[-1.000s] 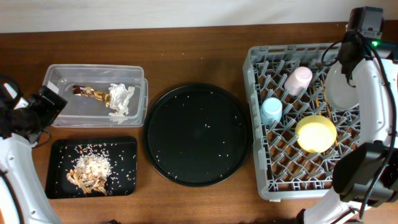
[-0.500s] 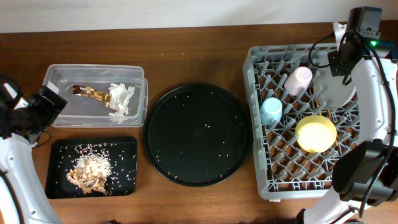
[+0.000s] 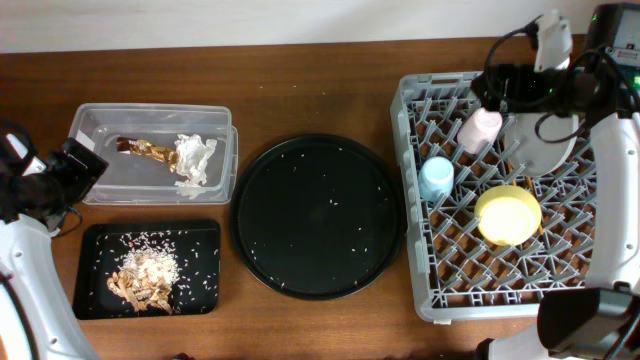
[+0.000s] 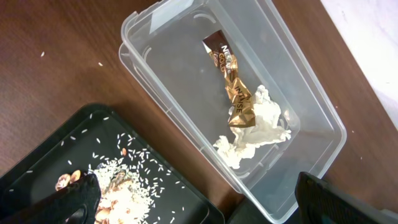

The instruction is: Sort waste into correct bins and load items into the dishwasher rack

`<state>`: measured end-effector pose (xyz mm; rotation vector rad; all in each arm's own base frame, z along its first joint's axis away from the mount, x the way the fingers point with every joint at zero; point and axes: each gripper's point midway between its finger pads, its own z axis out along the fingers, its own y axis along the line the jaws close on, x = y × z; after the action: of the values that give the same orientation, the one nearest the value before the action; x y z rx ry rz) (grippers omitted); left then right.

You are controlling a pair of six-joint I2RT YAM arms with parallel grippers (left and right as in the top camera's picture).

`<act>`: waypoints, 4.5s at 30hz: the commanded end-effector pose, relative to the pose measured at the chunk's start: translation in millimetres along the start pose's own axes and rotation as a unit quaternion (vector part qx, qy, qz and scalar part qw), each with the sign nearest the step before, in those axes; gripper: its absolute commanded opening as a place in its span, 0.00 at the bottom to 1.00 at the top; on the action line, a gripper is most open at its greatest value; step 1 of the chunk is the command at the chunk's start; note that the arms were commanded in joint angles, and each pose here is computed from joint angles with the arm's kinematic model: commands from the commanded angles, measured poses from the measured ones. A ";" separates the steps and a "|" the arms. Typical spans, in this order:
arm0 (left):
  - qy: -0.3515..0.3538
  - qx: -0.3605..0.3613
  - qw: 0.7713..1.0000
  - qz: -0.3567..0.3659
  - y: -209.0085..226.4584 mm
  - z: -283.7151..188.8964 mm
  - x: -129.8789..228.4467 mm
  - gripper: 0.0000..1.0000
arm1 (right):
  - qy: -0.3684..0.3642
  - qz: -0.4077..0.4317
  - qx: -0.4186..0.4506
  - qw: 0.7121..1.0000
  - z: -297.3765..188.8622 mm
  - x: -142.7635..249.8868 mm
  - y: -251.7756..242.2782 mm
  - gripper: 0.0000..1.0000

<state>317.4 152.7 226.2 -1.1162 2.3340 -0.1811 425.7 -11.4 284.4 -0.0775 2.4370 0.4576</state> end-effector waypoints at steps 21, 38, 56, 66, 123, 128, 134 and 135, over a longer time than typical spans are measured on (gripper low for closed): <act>-0.008 0.002 1.000 0.007 0.8 -5.2 -1.3 0.99 | 0.033 0.017 -0.058 0.998 1.0 14.2 35.6 0.98; -0.008 0.002 1.000 0.007 0.8 -5.2 -1.3 0.99 | -0.502 -0.235 0.017 0.832 -290.3 120.0 166.9 0.98; -0.008 0.002 1.000 0.007 0.8 -5.2 -1.3 0.99 | -0.458 -0.202 0.007 0.866 -32.8 201.2 74.9 0.98; -0.008 0.002 1.000 0.007 0.8 -5.2 -1.3 0.99 | -0.390 -0.162 0.055 0.905 -3.5 222.3 37.5 0.98; -0.320 0.315 0.871 0.198 -32.2 7.4 189.4 0.99 | -0.389 -0.162 0.055 0.905 -3.3 222.4 37.8 0.98; -0.330 0.289 0.871 0.223 -27.8 12.0 187.0 0.99 | -0.389 -0.162 0.055 0.905 -3.3 222.4 37.8 0.99; -0.330 0.289 0.871 0.223 -27.7 12.1 187.0 0.99 | -0.389 -0.162 0.055 0.905 -3.3 222.4 37.8 0.98; -0.330 0.289 0.871 0.223 -27.7 12.1 187.0 0.99 | -0.389 -0.162 0.055 0.905 -3.3 222.4 37.8 0.98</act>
<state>246.9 -8.7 152.3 -0.2530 1.6639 -0.2849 241.8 38.1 164.2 -0.2210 1.6066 0.1503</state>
